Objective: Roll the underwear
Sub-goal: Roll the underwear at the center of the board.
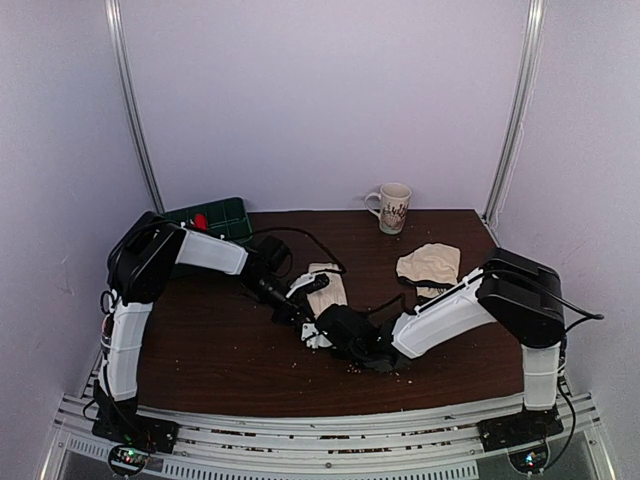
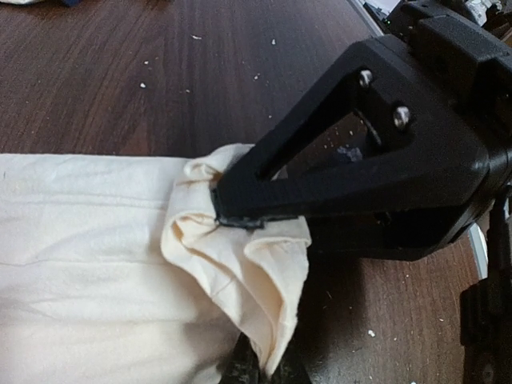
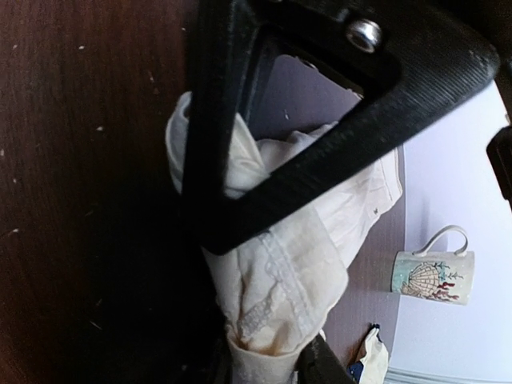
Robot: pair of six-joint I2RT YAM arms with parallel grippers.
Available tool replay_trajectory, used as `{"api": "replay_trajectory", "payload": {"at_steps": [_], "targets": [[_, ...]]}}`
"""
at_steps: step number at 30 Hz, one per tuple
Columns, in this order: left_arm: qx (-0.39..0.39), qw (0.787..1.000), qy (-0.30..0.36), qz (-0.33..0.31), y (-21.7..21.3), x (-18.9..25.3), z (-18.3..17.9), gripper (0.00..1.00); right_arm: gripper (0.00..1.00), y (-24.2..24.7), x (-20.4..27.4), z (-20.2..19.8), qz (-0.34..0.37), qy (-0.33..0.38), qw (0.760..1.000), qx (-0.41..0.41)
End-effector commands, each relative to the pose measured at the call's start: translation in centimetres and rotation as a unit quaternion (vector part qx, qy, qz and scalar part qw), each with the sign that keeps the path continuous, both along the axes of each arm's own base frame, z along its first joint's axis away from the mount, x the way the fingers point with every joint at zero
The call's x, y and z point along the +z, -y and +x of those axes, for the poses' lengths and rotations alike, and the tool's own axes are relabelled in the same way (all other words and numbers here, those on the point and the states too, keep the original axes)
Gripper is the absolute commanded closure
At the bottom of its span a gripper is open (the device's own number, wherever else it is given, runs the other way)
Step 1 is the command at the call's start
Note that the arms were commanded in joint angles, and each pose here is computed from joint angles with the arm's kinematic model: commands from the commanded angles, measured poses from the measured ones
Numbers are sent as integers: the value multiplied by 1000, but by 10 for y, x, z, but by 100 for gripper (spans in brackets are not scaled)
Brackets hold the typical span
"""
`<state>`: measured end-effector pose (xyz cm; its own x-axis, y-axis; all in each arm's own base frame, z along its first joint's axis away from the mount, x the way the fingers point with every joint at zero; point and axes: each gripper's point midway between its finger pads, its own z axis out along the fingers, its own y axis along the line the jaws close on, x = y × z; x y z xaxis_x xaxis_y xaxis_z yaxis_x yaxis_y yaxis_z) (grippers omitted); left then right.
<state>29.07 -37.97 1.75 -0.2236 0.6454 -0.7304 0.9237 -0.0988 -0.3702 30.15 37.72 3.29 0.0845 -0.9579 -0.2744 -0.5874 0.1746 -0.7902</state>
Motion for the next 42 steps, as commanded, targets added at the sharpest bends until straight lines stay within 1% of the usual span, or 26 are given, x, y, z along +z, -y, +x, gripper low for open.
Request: {"api": "replay_trajectory", "payload": {"at_steps": [1, 3, 7, 10, 13, 16, 19, 24, 27, 30, 35, 42], "targets": [[4, 996, -40, 84, -26, -46, -16, 93, 76, 2, -18, -4, -24, -26, 999, 6], [3, 996, -36, 81, -26, -43, -16, 90, 82, 3, -19, -2, -24, -33, 999, 1], [-3, 997, -16, 72, -26, -30, -16, 74, 92, 2, -22, -1, -18, -57, 998, -5], [-4, 998, 13, 56, -26, -16, -15, 63, 96, 0, -25, -5, -10, -95, 995, -6], [-1, 998, 47, 47, -31, -6, -16, 48, 98, 0, -30, -11, -2, -147, 989, -12], [17, 995, 91, 36, -34, 7, -10, 38, 99, 1, -32, -17, 11, -188, 982, -18], [31, 991, 124, 26, -35, 19, -5, 35, 100, 1, -34, -23, 21, -221, 975, -22], [56, 985, 164, 19, -39, 31, 2, 27, 100, -1, -41, -28, 31, -276, 960, -29], [65, 981, 182, 7, -41, 38, 5, 26, 100, 0, -41, -26, 45, -297, 953, -40], [72, 976, 207, -12, -44, 48, 5, 26, 100, 3, -41, -25, 62, -330, 940, -52], [74, 966, 247, -31, -49, 56, 2, 26, 100, 1, -38, -34, 94, -407, 907, -50], [66, 949, 303, -51, -57, 62, -5, 28, 100, 3, -54, -52, 110, -526, 841, -67]]}}
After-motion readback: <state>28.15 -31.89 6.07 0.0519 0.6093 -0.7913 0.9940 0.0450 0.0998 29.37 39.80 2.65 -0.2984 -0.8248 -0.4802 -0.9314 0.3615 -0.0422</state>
